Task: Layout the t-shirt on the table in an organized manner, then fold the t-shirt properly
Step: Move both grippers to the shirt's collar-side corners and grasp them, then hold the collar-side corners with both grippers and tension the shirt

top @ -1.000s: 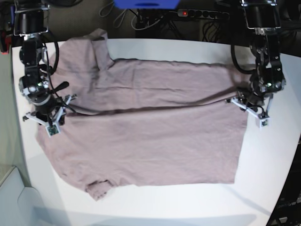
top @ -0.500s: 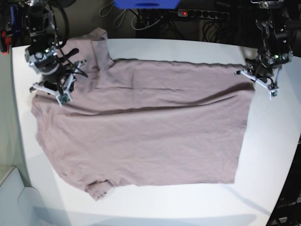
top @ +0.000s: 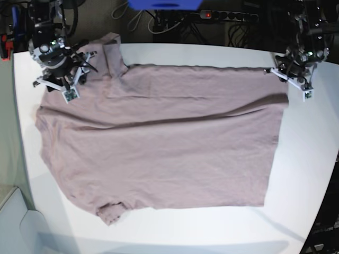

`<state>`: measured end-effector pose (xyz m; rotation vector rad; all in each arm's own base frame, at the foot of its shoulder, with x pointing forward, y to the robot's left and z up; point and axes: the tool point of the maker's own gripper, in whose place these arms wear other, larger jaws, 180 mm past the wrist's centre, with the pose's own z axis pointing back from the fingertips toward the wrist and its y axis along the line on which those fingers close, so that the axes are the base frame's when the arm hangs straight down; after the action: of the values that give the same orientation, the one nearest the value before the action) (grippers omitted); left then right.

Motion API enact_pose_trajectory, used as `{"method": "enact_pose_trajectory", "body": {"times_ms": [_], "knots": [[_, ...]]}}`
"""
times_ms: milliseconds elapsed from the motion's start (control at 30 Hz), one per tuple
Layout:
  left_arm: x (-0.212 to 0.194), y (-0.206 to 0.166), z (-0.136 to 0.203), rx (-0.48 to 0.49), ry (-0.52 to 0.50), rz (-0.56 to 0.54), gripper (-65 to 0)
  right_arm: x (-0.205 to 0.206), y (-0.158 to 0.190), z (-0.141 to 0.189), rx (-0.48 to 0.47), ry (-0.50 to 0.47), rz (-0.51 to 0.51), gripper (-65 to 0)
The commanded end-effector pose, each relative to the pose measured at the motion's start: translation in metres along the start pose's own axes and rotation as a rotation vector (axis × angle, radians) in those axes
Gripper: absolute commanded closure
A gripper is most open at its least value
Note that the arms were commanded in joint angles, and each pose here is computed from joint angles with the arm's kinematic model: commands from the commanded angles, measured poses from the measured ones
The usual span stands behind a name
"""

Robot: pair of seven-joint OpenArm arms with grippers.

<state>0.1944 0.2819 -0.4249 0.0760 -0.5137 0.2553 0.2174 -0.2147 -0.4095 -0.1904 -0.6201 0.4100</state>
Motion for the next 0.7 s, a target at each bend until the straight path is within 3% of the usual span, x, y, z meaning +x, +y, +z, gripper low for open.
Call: {"method": "enact_pose_trajectory", "body": {"times_ms": [0,200,667], "knots": [[0.014,0.001,0.008,0.005,-0.051,-0.015,-23.5,0.010,-0.008,0.005,-0.024,-0.039,-0.004,-33.2],[0.024,-0.008,0.026,-0.010,-0.103,-0.049,-36.5,0.012,-0.014,0.008,-0.041,-0.049,-0.009,-33.2],[0.009,0.001,0.015,0.010,-0.059,-0.034,-36.8,0.005,-0.008,0.013,-0.028,-0.037,-0.007,-33.2]]}}
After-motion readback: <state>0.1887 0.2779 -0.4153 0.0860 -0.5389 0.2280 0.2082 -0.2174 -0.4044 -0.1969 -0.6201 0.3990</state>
